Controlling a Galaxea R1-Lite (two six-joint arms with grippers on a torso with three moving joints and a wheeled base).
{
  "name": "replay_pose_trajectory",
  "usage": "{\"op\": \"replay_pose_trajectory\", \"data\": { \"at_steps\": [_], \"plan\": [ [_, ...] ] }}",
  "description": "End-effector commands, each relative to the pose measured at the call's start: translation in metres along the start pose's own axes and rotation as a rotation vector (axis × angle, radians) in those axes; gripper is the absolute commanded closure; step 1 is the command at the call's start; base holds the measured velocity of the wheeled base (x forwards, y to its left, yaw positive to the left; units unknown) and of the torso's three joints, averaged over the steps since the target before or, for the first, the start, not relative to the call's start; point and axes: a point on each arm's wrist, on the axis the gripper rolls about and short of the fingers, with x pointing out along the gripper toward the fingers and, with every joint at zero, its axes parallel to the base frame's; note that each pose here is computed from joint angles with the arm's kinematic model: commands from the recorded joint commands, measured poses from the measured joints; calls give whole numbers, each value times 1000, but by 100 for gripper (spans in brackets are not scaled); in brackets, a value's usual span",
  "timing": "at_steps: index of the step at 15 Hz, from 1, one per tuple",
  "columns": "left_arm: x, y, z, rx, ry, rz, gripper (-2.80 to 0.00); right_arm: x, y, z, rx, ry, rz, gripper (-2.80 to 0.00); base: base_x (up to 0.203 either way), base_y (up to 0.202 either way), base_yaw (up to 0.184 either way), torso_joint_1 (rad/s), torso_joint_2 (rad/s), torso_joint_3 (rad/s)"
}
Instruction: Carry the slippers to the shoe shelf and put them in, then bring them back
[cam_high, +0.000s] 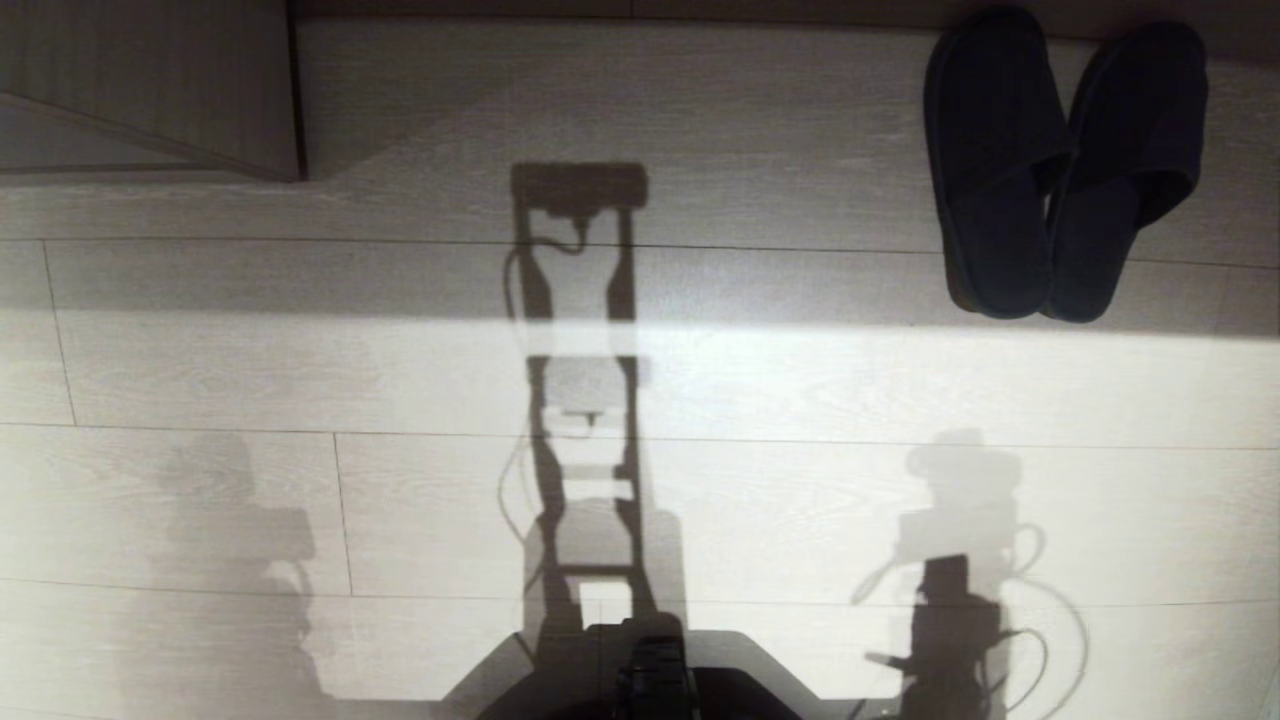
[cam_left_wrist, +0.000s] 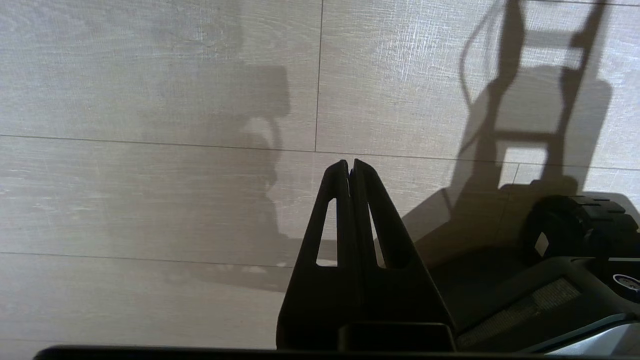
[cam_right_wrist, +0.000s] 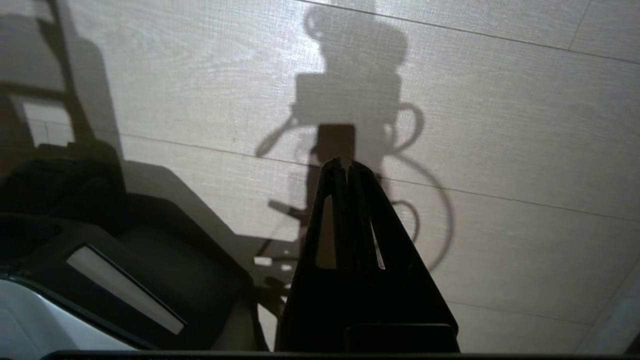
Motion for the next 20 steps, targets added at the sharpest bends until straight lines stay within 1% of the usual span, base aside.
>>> {"op": "replay_pose_trajectory", "data": {
  "at_steps": [1,16,20],
  "plan": [
    [0,0,0,-1,-1,0,0,-2,0,-1,18,-23,-2,0,0,0,0,0,0,0],
    [0,0,0,1,1,0,0,-2,0,-1,20,-26,-4,0,0,0,0,0,0,0],
    [0,0,0,-2,2,0,0,-2,0,-1,20,-24,-4,0,0,0,0,3,3,134]
  ]
}}
